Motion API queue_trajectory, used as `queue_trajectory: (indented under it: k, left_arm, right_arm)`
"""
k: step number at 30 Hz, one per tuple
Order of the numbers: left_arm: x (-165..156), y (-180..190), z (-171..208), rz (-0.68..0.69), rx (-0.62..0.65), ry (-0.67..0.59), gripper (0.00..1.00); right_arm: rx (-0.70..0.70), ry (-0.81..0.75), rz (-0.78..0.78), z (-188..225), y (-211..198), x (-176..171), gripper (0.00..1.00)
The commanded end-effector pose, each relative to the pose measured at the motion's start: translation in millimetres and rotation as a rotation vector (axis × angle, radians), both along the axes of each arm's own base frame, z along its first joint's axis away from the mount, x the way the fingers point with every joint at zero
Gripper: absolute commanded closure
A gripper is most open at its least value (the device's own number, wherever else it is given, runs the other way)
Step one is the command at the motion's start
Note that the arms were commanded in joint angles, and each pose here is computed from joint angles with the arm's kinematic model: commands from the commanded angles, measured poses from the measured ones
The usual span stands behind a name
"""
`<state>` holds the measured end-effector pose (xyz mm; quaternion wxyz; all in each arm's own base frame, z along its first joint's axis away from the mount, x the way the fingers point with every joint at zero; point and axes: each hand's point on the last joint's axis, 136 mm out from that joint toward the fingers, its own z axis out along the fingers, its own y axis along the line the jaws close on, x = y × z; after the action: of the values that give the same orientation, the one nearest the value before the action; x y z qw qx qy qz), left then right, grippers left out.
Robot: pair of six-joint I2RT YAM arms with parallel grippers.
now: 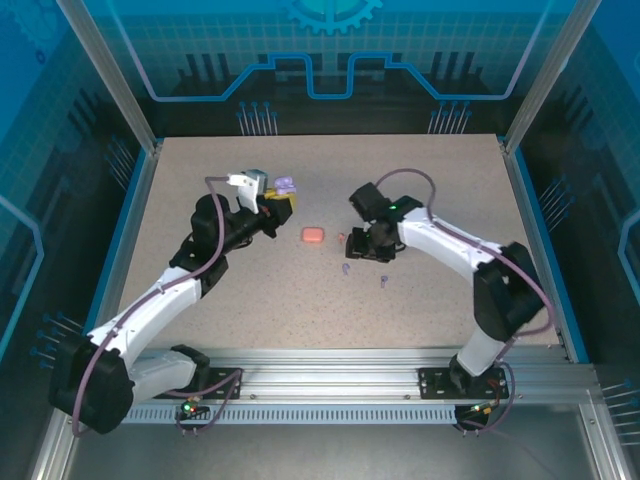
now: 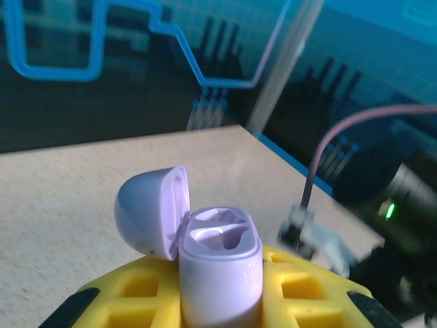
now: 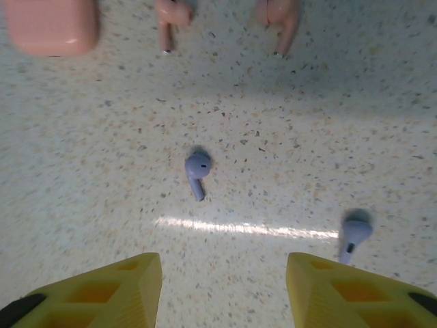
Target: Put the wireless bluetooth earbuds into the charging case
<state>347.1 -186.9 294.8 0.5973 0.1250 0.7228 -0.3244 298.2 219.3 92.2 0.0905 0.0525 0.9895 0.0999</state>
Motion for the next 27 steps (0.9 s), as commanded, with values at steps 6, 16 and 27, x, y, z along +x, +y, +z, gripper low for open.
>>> queue_trajectory:
  k: [6, 16, 27]
  left_arm:
    - [2, 22, 48, 0.146, -0.116, -0.145, 1.00]
    - [-13, 18, 77, 0.098, -0.153, -0.231, 1.00]
    - [-15, 14, 76, 0.076, -0.143, -0.230, 1.00]
  right_arm:
    - [-0.158, 0.067, -0.183, -38, 14, 8, 0.52]
    - [-0.217, 0.095, -0.205, -61, 26, 14, 0.56]
    - [-0.215, 0.126, -0.246, -73, 29, 10, 0.57]
